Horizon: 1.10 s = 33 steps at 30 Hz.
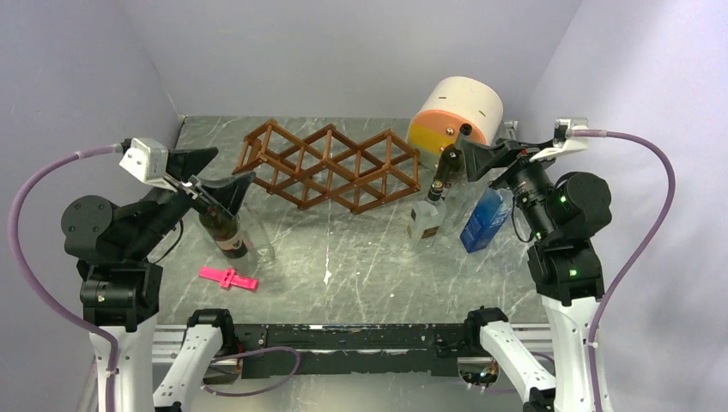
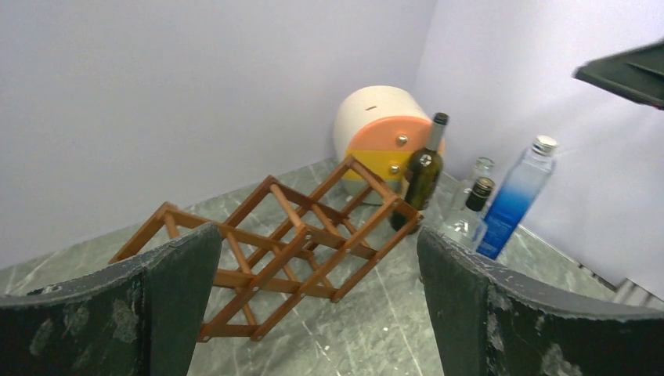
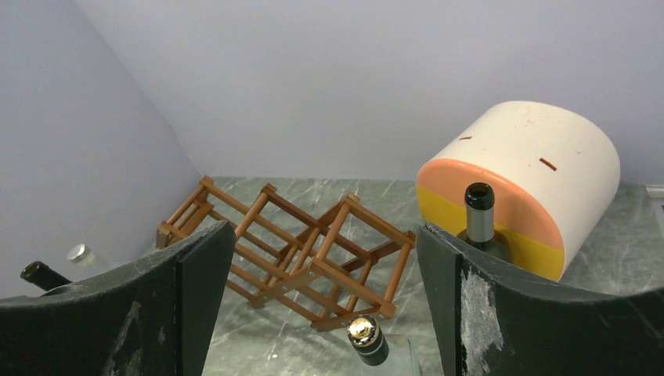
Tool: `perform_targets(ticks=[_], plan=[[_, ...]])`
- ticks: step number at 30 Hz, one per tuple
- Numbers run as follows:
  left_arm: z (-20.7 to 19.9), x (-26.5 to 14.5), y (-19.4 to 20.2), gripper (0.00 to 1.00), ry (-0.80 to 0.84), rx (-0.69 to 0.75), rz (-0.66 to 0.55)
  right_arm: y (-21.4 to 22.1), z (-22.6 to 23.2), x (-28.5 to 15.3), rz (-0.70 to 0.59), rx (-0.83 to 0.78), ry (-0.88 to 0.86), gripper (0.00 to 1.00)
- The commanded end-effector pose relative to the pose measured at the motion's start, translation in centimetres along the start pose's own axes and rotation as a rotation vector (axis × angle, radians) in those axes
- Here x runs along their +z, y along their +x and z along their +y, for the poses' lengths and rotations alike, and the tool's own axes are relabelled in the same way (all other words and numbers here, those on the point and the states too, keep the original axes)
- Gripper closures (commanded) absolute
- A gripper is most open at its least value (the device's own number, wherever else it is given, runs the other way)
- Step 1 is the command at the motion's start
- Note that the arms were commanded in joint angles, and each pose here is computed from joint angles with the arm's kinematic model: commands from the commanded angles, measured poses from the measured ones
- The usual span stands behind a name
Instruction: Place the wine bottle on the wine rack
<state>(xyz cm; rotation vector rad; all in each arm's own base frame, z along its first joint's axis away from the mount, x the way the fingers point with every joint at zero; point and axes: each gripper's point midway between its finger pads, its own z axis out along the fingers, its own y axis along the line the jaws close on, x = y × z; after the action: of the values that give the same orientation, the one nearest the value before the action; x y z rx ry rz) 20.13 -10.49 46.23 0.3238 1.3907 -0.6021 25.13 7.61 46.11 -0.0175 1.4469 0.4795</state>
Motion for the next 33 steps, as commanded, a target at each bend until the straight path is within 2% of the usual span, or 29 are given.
perform_targets(ticks=[1, 9, 14, 19, 27, 33], plan=[[-3.5, -0.9, -1.3, 0.0, 0.176, 0.046, -0.05, 0.1, 0.6, -0.2, 0.01, -0.009, -0.038, 0.09], [-5.7, -1.6, -0.3, 0.0, 0.309, 0.042, -0.056, 2.5, -0.1, -1.5, 0.136, -0.054, -0.013, 0.09], [-6.1, -1.6, -0.4, 0.01, 0.335, 0.04, -0.054, 5.1, -2.1, -2.6, 0.282, -0.033, 0.104, 0.13], [-7.0, -1.5, 0.6, 0.0, 0.423, -0.043, 0.001, 8.2, -3.5, -3.7, 0.457, -0.021, 0.182, 0.19], [-7.5, -1.1, 1.8, 0.0, 0.517, -0.126, 0.046, 12.5, -3.2, -3.4, 0.599, -0.022, 0.096, 0.22], [-6.2, 0.4, 2.8, 0.0, 0.494, -0.204, 0.075, 14.9, -3.8, -1.4, 0.659, 0.009, 0.099, 0.28]])
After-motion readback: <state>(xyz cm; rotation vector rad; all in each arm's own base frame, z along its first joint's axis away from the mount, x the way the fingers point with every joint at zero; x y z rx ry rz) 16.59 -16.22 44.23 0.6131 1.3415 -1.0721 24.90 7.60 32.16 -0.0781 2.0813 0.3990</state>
